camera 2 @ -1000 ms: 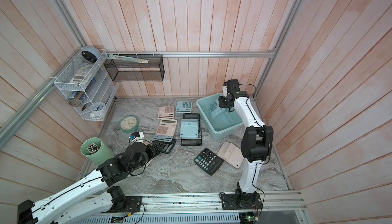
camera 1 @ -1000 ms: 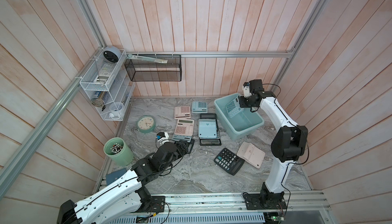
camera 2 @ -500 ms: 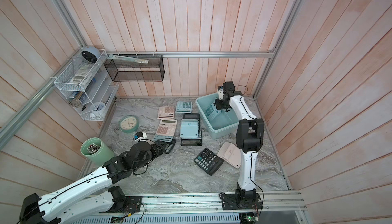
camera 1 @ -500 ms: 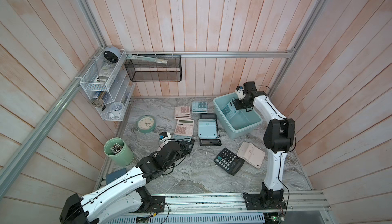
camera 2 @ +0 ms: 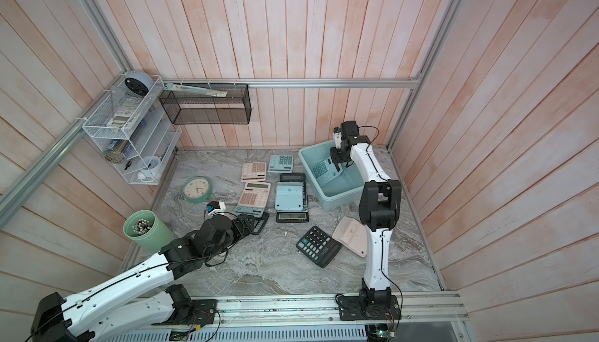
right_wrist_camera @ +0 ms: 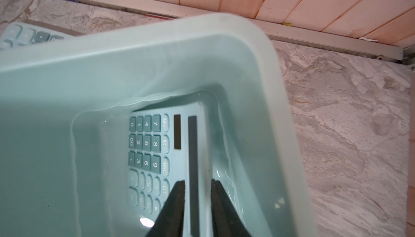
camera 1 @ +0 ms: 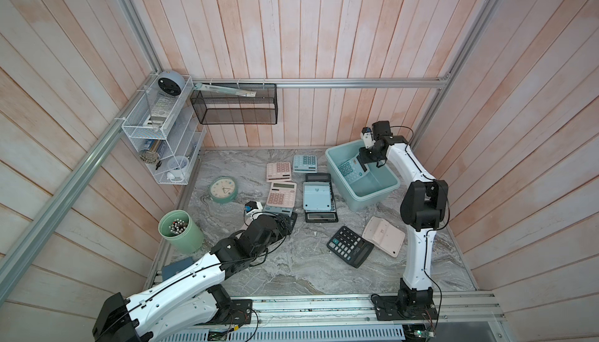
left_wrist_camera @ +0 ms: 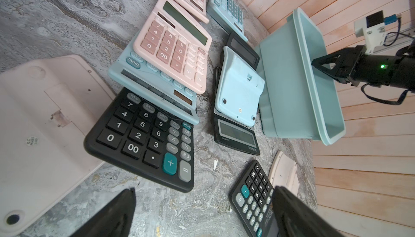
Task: Put the calculator in the storage box
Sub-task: Place the calculator in the storage box, then adjust the storage box at the center of the board.
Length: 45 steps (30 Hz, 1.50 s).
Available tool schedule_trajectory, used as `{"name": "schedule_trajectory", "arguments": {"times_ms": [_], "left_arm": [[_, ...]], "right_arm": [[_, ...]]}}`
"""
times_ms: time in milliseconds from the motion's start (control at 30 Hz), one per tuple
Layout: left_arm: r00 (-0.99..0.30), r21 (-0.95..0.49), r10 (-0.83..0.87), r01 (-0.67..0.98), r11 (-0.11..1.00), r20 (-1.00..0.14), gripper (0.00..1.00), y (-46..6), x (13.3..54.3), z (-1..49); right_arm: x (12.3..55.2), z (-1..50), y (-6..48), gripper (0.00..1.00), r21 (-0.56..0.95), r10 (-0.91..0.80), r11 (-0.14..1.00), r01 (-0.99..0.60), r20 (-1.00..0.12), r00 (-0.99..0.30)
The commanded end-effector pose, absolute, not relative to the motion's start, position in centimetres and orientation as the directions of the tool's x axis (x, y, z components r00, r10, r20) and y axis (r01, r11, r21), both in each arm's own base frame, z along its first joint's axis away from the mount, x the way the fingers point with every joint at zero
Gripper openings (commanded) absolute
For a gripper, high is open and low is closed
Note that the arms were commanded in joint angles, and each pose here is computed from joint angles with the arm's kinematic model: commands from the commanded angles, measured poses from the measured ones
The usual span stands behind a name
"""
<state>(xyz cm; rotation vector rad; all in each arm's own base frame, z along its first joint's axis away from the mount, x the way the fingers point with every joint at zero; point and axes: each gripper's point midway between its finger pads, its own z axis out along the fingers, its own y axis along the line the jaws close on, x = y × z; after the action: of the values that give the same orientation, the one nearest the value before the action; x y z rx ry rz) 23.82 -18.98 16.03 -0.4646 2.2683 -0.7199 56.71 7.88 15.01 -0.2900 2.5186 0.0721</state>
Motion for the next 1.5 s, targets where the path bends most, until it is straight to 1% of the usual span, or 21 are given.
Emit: {"name": "schedule_trajectory", "arguments": {"times_ms": [0,100,167,267,333,400,500,600,667,733,833,933,1067,1167,1267,1367,1467], "left_arm": [[-0.688,-0.615,-0.504,-0.105,0.781,-0.523,1.00,-18.9,23.8,16.5],[-0.685,-0.616,-0.502,-0.099,0.782,-0.528,1.00,-18.9,23.8,17.0],[-0.682,-0.615,-0.501,-0.095,0.783,-0.533,1.00,-18.8,23.8,17.3],[-0.680,-0.611,-0.496,-0.090,0.787,-0.539,1.00,-18.8,23.9,17.7],[-0.678,-0.611,-0.496,-0.087,0.787,-0.542,1.00,-18.8,23.9,17.9],[-0.680,-0.607,-0.492,-0.086,0.790,-0.544,1.00,-18.8,23.9,18.0],[-0.681,-0.605,-0.487,-0.081,0.792,-0.547,1.00,-18.9,24.0,18.1],[-0.683,-0.602,-0.482,-0.076,0.795,-0.549,1.00,-19.0,24.0,18.1],[-0.683,-0.601,-0.479,-0.074,0.796,-0.551,1.00,-19.0,24.0,18.0],[-0.685,-0.597,-0.476,-0.074,0.799,-0.552,1.00,-19.0,24.0,17.8],[-0.687,-0.598,-0.475,-0.073,0.798,-0.550,1.00,-19.0,24.0,17.6],[-0.687,-0.601,-0.477,-0.073,0.796,-0.548,1.00,-19.1,24.0,17.4],[-0.688,-0.602,-0.477,-0.073,0.795,-0.547,1.00,-19.0,23.9,17.2],[-0.686,-0.604,-0.480,-0.074,0.793,-0.547,1.00,-18.9,23.9,17.1],[-0.686,-0.607,-0.481,-0.073,0.792,-0.546,1.00,-18.9,23.8,17.1],[-0.684,-0.610,-0.486,-0.074,0.789,-0.545,1.00,-18.8,23.7,17.2],[-0.674,-0.610,-0.492,-0.077,0.789,-0.551,1.00,-18.4,23.6,17.5]], "right_arm": [[57.0,14.9,6.6,0.31,-0.055,-0.180,0.982,-0.179,-0.544,-0.820],[56.5,16.2,7.1,0.33,-0.027,-0.178,0.981,-0.194,-0.538,-0.824],[55.7,17.5,7.9,0.34,0.030,-0.151,0.980,-0.199,-0.541,-0.827],[53.6,18.6,9.0,0.35,0.098,-0.118,0.976,-0.195,-0.513,-0.850],[51.9,18.7,9.6,0.35,0.117,-0.112,0.974,-0.192,-0.487,-0.866],[49.8,17.9,10.1,0.37,0.117,-0.114,0.976,-0.186,-0.453,-0.884],[46.3,16.4,10.0,0.37,0.101,-0.103,0.983,-0.153,-0.386,-0.917],[42.6,14.6,9.8,0.37,0.119,-0.077,0.986,-0.120,-0.312,-0.947],[40.2,13.7,10.3,0.38,0.122,-0.086,0.985,-0.125,-0.283,-0.955],[38.4,13.1,10.3,0.37,0.088,-0.096,0.989,-0.123,-0.263,-0.960],[35.5,11.9,11.4,0.37,0.063,-0.145,0.985,-0.161,-0.212,-0.967],[32.7,10.9,13.7,0.37,0.083,-0.198,0.973,-0.214,-0.168,-0.966],[29.7,10.7,17.7,0.37,0.129,-0.270,0.948,-0.292,-0.165,-0.949],[29.6,11.1,19.3,0.38,0.185,-0.274,0.933,-0.309,-0.192,-0.942],[31.7,11.7,17.8,0.38,0.156,-0.228,0.951,-0.266,-0.228,-0.947],[34.0,12.4,16.5,0.37,0.202,-0.157,0.956,-0.215,-0.268,-0.951],[35.8,12.3,14.9,0.37,0.201,-0.112,0.964,-0.175,-0.290,-0.951]]}}
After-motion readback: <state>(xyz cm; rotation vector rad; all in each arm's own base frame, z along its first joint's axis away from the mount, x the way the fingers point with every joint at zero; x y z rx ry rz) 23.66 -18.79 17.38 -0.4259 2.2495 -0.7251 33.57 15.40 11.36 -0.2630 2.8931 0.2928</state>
